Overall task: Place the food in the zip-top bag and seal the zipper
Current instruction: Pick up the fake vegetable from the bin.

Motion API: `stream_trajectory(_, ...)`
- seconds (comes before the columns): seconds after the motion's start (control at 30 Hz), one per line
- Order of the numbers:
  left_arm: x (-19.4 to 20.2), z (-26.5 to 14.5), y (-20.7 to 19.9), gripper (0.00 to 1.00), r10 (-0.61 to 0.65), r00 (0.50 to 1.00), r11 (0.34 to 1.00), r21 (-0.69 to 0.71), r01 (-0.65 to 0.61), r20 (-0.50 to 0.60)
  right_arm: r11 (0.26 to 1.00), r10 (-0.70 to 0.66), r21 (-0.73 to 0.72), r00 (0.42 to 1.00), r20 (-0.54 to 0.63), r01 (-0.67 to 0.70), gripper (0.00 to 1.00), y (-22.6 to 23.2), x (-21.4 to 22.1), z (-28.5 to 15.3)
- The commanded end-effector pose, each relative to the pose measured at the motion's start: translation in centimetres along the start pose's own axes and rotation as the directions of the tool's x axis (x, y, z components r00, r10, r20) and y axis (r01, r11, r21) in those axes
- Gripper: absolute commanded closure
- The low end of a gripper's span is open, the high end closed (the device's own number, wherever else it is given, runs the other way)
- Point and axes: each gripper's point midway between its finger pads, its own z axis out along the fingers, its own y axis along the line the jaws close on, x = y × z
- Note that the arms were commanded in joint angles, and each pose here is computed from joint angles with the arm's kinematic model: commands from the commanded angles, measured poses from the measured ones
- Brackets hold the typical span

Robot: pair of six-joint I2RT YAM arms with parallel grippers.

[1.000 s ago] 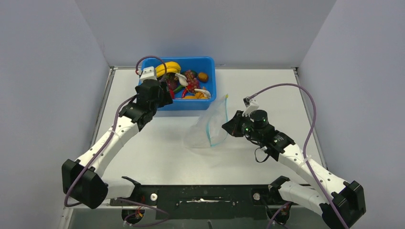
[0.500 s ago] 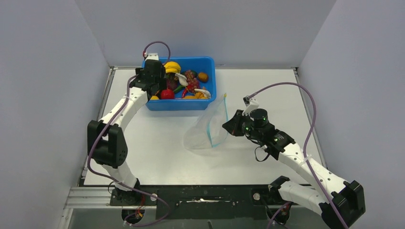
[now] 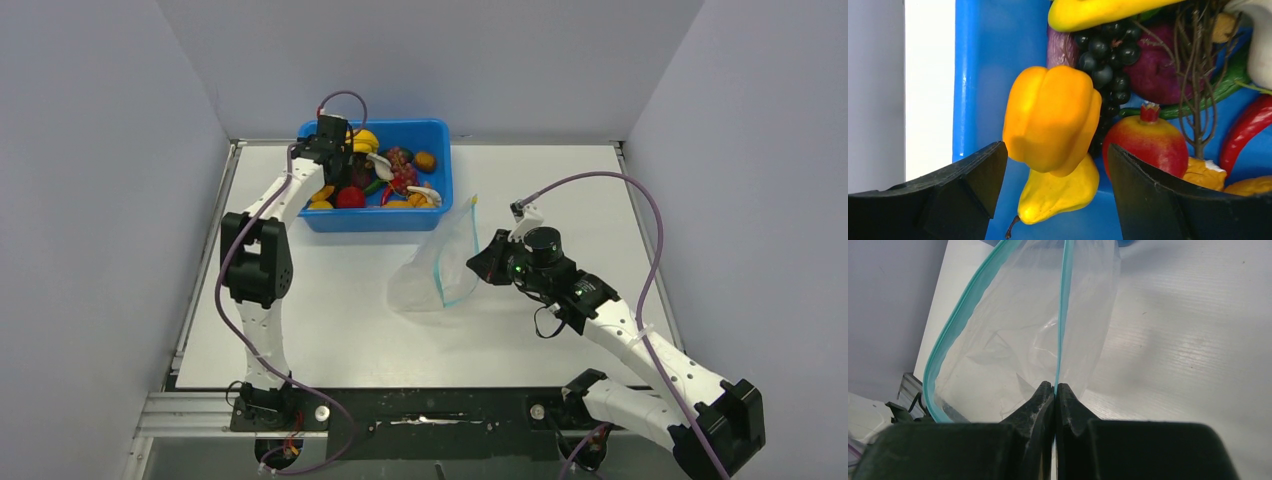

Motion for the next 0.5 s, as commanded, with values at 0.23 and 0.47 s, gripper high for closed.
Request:
stream_trajectory(0.23, 0.3, 1.5, 1.1, 0.26, 0.005, 0.999, 0.999, -0.039, -0.007, -0.033, 0.999, 0.001, -0.037, 0.997, 0.076, 0.002, 1.00, 1.6, -2.8, -0.2)
stream_trajectory(0.47, 0.9, 2.9, -0.3, 0.25, -0.004, 0.999, 1.000, -0.002, 0.004, -0.045, 1.000, 0.000, -0.030, 0.997, 0.080, 0.002, 1.00, 1.4, -2.8, -0.5)
